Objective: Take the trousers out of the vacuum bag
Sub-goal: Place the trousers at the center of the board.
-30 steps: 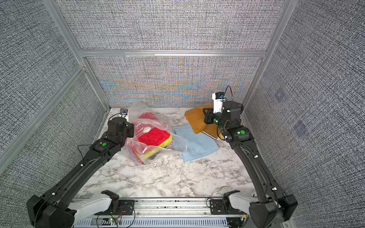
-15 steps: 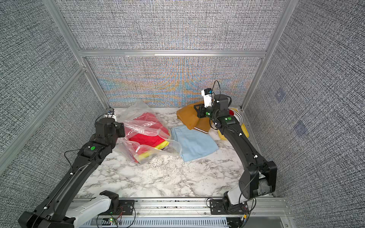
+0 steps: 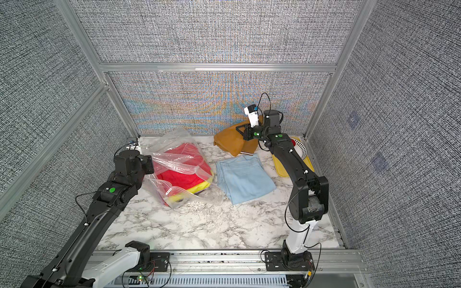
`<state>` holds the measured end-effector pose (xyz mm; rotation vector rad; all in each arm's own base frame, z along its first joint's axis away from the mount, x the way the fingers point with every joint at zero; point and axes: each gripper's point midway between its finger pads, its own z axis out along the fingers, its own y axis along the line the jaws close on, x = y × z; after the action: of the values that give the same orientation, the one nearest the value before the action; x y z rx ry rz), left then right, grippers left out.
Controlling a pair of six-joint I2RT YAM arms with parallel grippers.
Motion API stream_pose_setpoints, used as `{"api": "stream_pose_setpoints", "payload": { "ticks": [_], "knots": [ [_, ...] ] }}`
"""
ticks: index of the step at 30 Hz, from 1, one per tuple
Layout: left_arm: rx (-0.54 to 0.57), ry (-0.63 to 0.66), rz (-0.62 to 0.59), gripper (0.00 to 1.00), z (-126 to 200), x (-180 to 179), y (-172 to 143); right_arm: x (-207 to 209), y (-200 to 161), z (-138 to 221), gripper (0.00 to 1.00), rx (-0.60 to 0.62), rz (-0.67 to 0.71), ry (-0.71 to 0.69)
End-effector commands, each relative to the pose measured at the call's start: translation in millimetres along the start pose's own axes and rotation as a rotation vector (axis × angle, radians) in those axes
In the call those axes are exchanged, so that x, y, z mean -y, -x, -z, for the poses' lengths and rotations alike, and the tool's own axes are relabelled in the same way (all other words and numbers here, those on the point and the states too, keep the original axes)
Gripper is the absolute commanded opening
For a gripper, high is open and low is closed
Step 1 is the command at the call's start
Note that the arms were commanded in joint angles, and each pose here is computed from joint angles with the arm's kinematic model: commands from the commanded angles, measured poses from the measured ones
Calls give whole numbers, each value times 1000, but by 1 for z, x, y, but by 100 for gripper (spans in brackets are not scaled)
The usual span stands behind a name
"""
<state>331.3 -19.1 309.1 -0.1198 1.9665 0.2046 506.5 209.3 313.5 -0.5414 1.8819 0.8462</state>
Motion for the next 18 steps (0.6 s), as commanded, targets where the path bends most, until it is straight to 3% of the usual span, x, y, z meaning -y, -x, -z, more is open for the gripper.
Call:
{"api": "stream_pose_setpoints", "payload": {
  "ticks": [1, 12, 18],
  "knots": [
    [53, 17, 36, 0, 0, -3, 14, -15, 21, -1, 0, 58, 100, 131],
    [50, 12, 29, 0, 0, -3, 12, 6, 10, -10, 0, -3, 99, 208],
    [53, 13, 31, 0, 2, -4, 12, 13, -13, -3, 0, -57, 28, 236]
  ]
}}
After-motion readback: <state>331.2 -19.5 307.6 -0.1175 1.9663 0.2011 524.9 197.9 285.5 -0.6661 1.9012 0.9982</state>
